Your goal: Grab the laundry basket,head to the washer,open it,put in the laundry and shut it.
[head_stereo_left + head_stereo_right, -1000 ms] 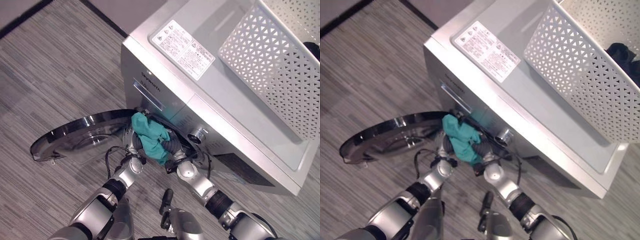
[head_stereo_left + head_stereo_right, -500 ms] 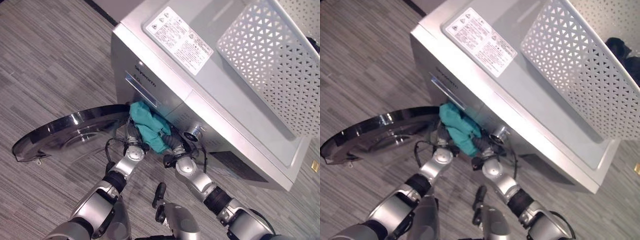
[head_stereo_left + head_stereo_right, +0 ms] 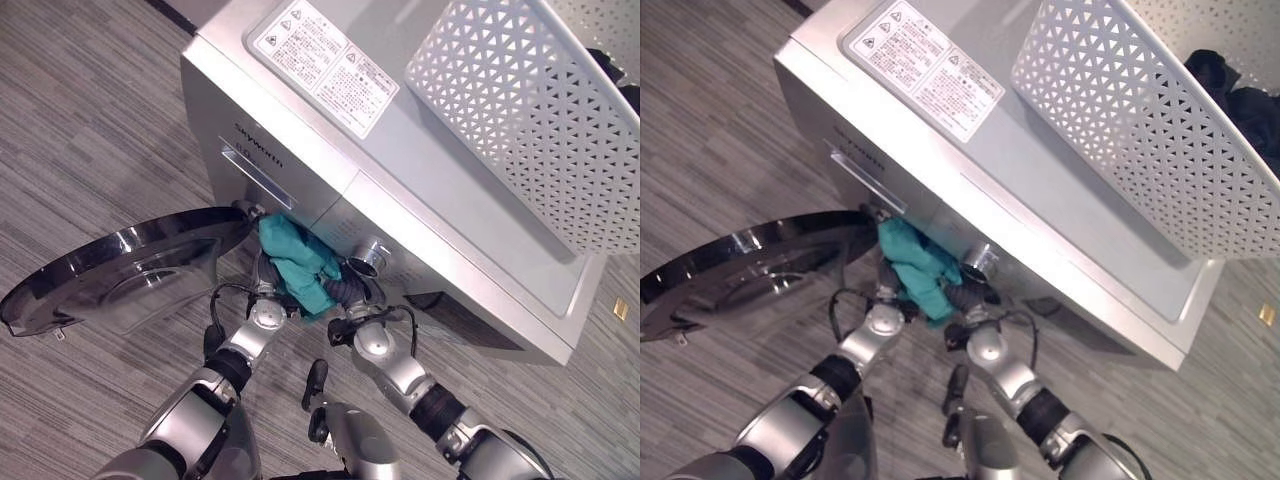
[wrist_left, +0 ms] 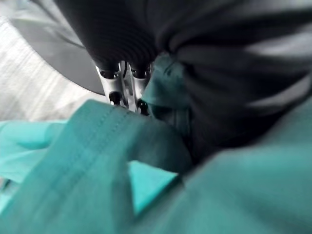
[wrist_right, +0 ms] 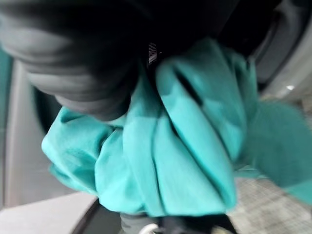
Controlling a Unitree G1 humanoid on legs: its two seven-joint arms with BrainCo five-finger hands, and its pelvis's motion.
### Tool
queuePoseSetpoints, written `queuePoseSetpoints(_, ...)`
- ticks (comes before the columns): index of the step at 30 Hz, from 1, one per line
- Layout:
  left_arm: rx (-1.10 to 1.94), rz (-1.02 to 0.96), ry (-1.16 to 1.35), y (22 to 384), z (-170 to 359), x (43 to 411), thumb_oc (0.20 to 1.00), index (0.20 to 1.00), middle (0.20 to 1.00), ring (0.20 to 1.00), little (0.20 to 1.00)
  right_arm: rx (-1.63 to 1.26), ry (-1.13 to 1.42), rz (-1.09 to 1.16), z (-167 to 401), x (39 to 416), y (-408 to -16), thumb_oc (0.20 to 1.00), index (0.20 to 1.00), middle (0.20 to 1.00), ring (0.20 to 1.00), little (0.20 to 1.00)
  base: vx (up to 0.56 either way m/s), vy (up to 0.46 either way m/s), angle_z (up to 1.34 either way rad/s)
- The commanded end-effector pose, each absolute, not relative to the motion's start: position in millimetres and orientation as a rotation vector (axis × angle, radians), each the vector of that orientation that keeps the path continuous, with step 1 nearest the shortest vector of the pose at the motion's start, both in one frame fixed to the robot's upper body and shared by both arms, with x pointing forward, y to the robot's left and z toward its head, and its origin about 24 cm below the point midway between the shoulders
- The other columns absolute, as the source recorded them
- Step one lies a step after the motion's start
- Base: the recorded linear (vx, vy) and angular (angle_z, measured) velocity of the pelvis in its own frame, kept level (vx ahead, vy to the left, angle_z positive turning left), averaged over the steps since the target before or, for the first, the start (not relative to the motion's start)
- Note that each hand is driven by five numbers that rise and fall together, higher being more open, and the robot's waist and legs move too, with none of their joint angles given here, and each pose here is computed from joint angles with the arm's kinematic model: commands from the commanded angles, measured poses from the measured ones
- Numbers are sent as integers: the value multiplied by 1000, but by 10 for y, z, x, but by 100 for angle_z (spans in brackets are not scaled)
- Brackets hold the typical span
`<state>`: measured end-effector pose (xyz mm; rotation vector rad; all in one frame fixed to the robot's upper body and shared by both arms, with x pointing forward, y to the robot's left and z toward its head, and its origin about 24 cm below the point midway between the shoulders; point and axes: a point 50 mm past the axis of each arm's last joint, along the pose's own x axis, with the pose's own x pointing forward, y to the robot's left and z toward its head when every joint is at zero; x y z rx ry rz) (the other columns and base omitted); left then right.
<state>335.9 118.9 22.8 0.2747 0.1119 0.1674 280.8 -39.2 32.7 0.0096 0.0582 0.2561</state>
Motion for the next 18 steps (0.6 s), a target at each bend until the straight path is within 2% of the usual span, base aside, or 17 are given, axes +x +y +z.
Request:
queuePoseSetpoints(1, 120, 144, 88, 1022, 309, 3417, 200, 200, 200, 200, 200, 48, -25, 317, 495, 2791, -330, 1000, 1000, 1000, 1000, 1000, 0, 0, 0)
queuePoseSetpoints(6, 42, 156, 170, 1019, 133, 3327, 200, 200, 200, 200, 200, 7, 96, 305, 186, 2669, -387, 1000, 1000, 1000, 1000, 1000, 0, 0, 0)
queuePoseSetpoints(9, 5, 176, 200, 1054, 69, 3297, 200, 200, 200, 200, 200, -145, 193, 319, -131, 2518, -471, 1000, 1000, 1000, 1000, 1000, 0, 0, 0)
queuePoseSetpoints(13, -28, 229, 184, 1141, 125, 3354, 200, 200, 200, 200, 200, -334, 262, 296, -404, 2409, -680, 1000, 1000, 1000, 1000, 1000, 0, 0, 0)
queuePoseSetpoints(18, -53, 271, 125, 1227, 312, 3482, 200, 200, 200, 200, 200, -403, 333, 233, -594, 2312, -906, 1000, 1000, 1000, 1000, 1000, -10, -13, 5)
